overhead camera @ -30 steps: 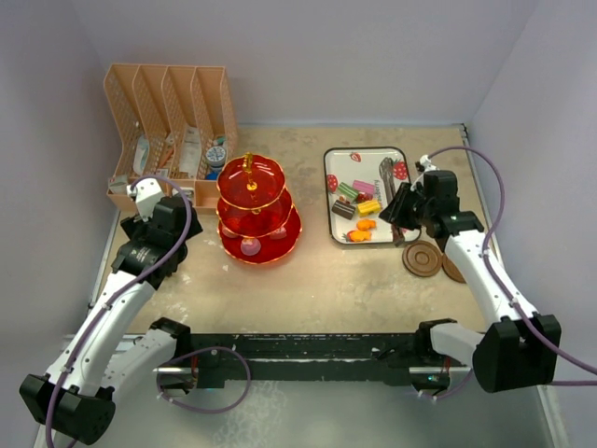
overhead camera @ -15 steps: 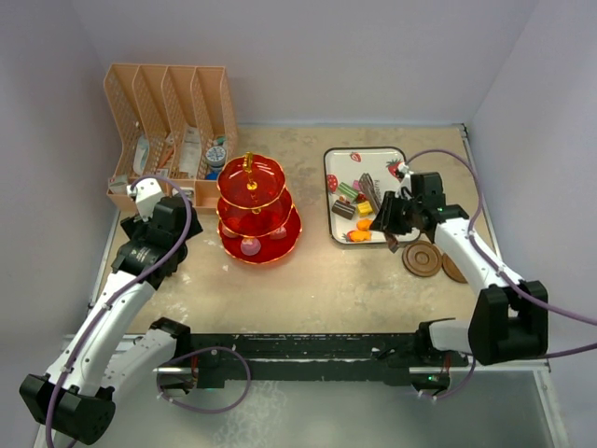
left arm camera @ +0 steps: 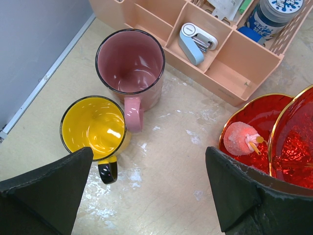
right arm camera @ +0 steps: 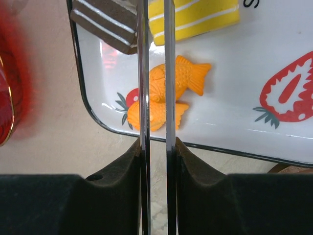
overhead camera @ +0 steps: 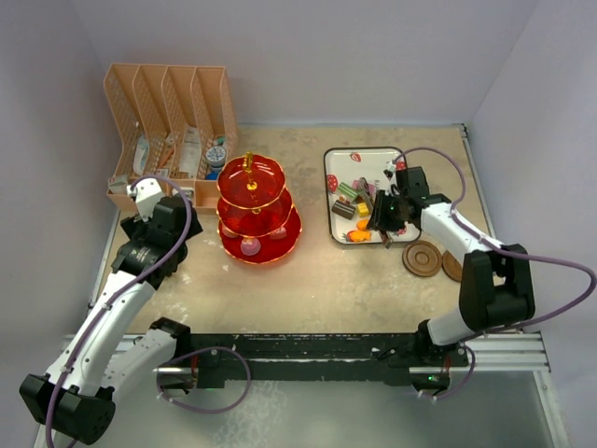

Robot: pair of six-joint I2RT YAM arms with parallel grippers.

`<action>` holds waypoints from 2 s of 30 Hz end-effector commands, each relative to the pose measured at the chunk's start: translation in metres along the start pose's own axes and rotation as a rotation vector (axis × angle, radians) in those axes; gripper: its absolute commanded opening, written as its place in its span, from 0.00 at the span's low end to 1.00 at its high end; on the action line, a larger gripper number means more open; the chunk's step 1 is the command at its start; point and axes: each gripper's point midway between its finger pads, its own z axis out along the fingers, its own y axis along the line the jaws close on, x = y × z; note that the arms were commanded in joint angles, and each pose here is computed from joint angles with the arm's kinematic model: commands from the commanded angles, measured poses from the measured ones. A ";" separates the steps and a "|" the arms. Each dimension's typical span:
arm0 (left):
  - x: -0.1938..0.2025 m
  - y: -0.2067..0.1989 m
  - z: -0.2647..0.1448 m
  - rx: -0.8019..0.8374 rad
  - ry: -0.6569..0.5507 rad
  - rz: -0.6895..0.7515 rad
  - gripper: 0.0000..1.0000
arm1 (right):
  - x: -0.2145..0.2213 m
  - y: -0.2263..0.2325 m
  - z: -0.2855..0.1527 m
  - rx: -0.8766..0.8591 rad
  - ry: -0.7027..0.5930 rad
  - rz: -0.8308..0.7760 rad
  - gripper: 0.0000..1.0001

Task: Serve the afternoon tea
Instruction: Pick up the desert from the tray.

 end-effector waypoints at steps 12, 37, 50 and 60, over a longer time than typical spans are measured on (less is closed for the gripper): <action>-0.012 -0.006 -0.002 0.021 -0.035 -0.021 0.95 | -0.042 -0.028 0.005 0.177 -0.157 0.058 0.28; -0.012 -0.006 -0.002 0.023 -0.035 -0.021 0.95 | -0.028 0.051 -0.012 -0.075 -0.096 -0.164 0.25; -0.012 -0.006 -0.002 0.019 -0.035 -0.019 0.95 | -0.019 0.038 -0.017 -0.015 -0.087 -0.199 0.26; -0.012 -0.005 -0.001 0.011 -0.033 -0.017 0.95 | -0.022 0.038 -0.019 -0.011 -0.084 -0.217 0.26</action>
